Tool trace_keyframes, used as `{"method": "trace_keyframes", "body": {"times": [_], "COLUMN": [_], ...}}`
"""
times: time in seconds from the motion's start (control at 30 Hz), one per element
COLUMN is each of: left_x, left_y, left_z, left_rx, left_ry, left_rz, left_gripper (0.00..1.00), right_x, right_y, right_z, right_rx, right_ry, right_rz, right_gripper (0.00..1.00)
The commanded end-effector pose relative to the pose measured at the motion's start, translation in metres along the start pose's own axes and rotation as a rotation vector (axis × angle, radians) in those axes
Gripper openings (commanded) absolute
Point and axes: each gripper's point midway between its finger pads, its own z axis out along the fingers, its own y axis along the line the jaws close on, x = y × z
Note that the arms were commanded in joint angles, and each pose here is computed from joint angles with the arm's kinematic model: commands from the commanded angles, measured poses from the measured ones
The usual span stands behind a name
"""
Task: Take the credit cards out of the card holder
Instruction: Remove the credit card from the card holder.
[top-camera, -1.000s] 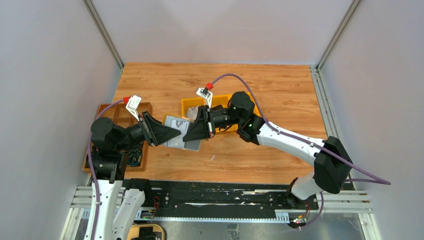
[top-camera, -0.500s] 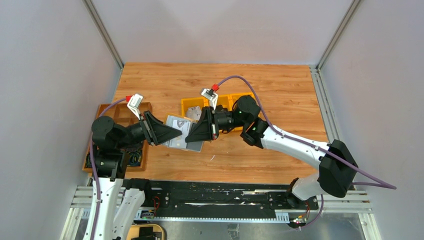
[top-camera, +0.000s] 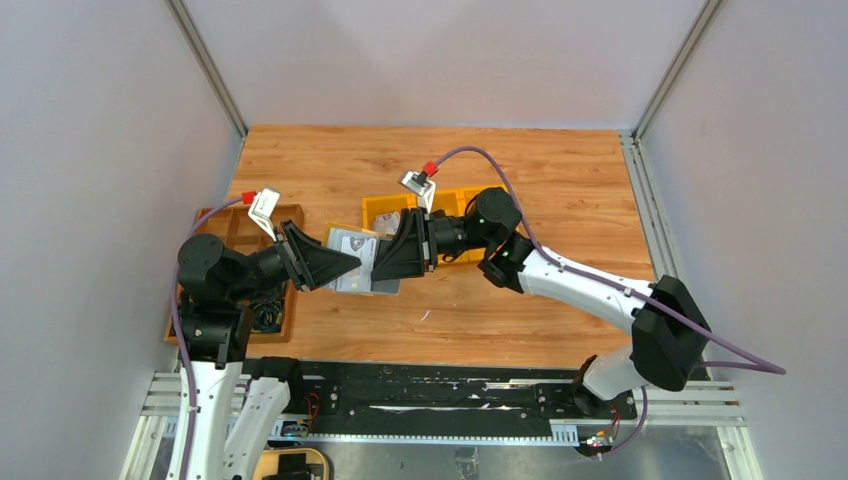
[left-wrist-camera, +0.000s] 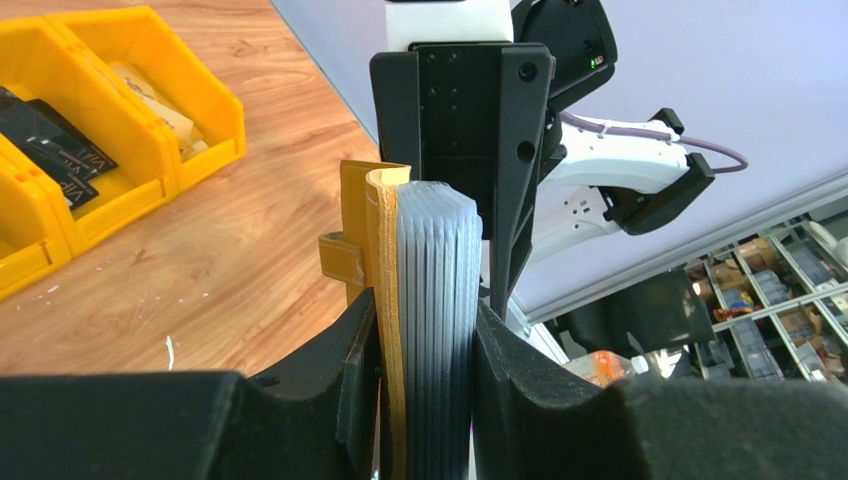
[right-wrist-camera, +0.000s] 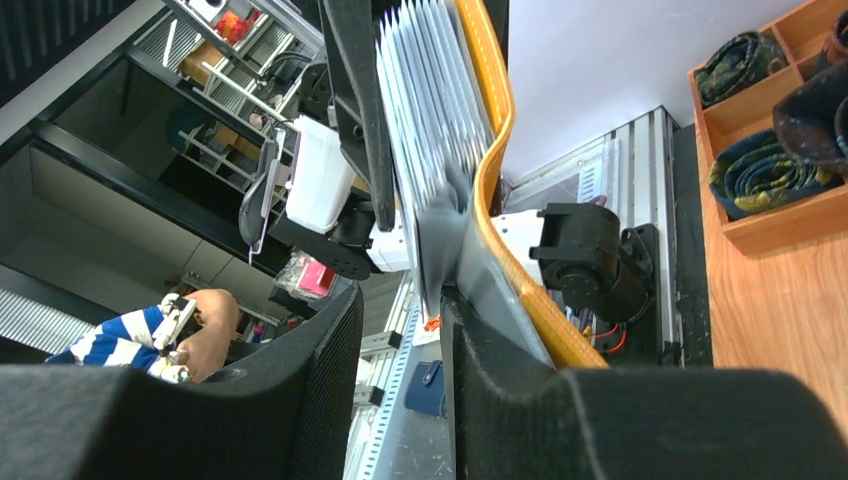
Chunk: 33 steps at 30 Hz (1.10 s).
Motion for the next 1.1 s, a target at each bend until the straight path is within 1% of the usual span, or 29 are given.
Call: {"method": "trace_keyframes", "body": {"times": [0.0,0.13,0.17,0.2,0.23,0.3,0.33,0.4,0.47,0.63,0.7,0.93,1.07], "left_x": [-0.005,-0.004,-0.004,-0.004,-0.004,-0.005,-0.006,-0.008,-0.010,-0.013,-0.013,-0.013,-0.013], "left_y": [-0.025,-0.025,-0.025,-0.026,-0.027,-0.028,-0.029,-0.032,-0.034,-0.040,-0.041,-0.042,-0.044], "left_z": [-0.005,-0.006,-0.006,-0.006,-0.006,-0.007,-0.006,-0.006,-0.006,-0.006,-0.006,-0.007,-0.007], "left_rx": [0.051,0.051,0.051,0.052,0.052,0.054,0.056,0.061,0.065,0.081,0.085,0.092,0.096], "left_ry": [-0.008,-0.006,-0.005,-0.005,-0.006,-0.008,-0.011,-0.016,-0.021,-0.023,-0.023,-0.020,-0.019], "left_rz": [0.078,0.075,0.075,0.076,0.076,0.074,0.073,0.069,0.065,0.061,0.064,0.066,0.067], "left_gripper": [0.26,0.26,0.26,0.26,0.27,0.29,0.31,0.39,0.45,0.46,0.43,0.27,0.23], "right_x": [-0.022,-0.027,-0.028,-0.028,-0.027,-0.026,-0.025,-0.023,-0.021,-0.016,-0.015,-0.014,-0.014], "right_y": [0.000,0.000,0.000,0.001,0.000,-0.002,-0.003,-0.005,-0.007,-0.012,-0.012,-0.010,-0.006], "right_z": [0.003,0.005,0.005,0.005,0.004,0.002,0.000,-0.004,-0.007,-0.012,-0.013,-0.018,-0.019], "right_rx": [-0.041,-0.059,-0.066,-0.072,-0.077,-0.076,-0.075,-0.069,-0.062,-0.045,-0.041,-0.037,-0.045], "right_ry": [-0.050,-0.060,-0.065,-0.069,-0.071,-0.073,-0.077,-0.085,-0.089,-0.089,-0.090,-0.098,-0.104], "right_rz": [0.005,0.028,0.031,0.031,0.041,0.052,0.054,0.057,0.062,0.073,0.071,0.065,0.060], "right_gripper": [0.36,0.24,0.16,0.12,0.05,0.00,0.00,0.00,0.00,0.00,0.00,0.00,0.00]}}
